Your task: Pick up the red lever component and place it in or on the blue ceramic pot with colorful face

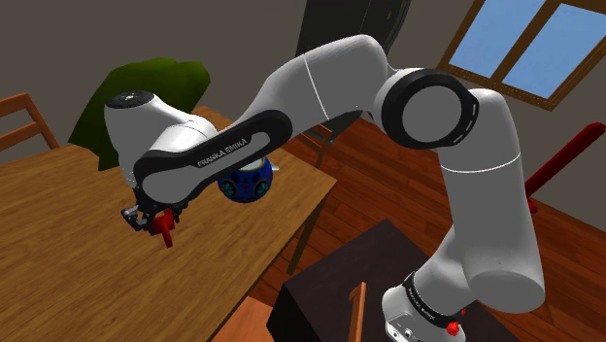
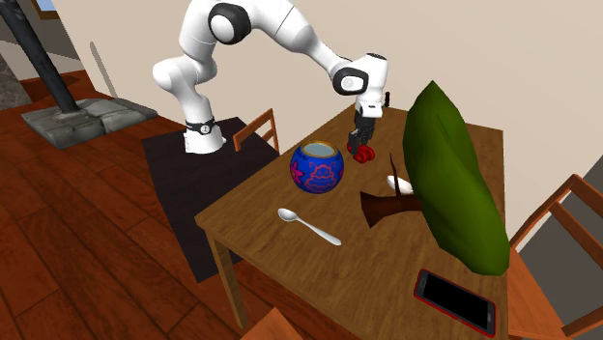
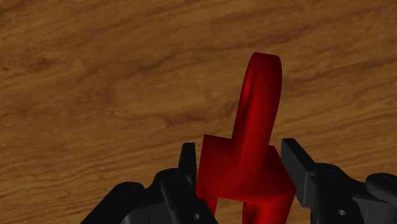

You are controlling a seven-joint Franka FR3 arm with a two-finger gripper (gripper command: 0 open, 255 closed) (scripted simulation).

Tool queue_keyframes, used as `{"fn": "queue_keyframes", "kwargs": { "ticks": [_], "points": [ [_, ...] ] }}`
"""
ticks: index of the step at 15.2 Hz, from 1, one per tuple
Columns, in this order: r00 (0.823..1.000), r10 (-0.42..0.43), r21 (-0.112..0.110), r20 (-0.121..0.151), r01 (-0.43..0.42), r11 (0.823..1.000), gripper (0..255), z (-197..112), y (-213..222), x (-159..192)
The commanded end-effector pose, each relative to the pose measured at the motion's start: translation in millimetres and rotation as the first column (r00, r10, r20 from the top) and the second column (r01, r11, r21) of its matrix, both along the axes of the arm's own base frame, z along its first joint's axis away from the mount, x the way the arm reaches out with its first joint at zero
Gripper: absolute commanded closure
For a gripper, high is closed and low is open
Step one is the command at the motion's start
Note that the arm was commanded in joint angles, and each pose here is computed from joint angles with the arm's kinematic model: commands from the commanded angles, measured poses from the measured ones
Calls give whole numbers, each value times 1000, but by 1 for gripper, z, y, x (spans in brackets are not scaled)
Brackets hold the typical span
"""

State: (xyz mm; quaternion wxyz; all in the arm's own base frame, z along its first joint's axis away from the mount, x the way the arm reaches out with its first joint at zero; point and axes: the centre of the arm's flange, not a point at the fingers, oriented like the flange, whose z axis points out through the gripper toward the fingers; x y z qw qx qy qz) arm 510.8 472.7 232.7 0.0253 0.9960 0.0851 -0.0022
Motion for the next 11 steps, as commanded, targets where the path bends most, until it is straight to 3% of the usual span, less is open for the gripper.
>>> {"fn": "queue_keyframes", "kwargs": {
  "ticks": [1,11],
  "points": [
    [1000,0,0,0,0,1000,255,0,0,0],
    [1000,0,0,0,0,1000,255,48,0,0]
  ]
}}
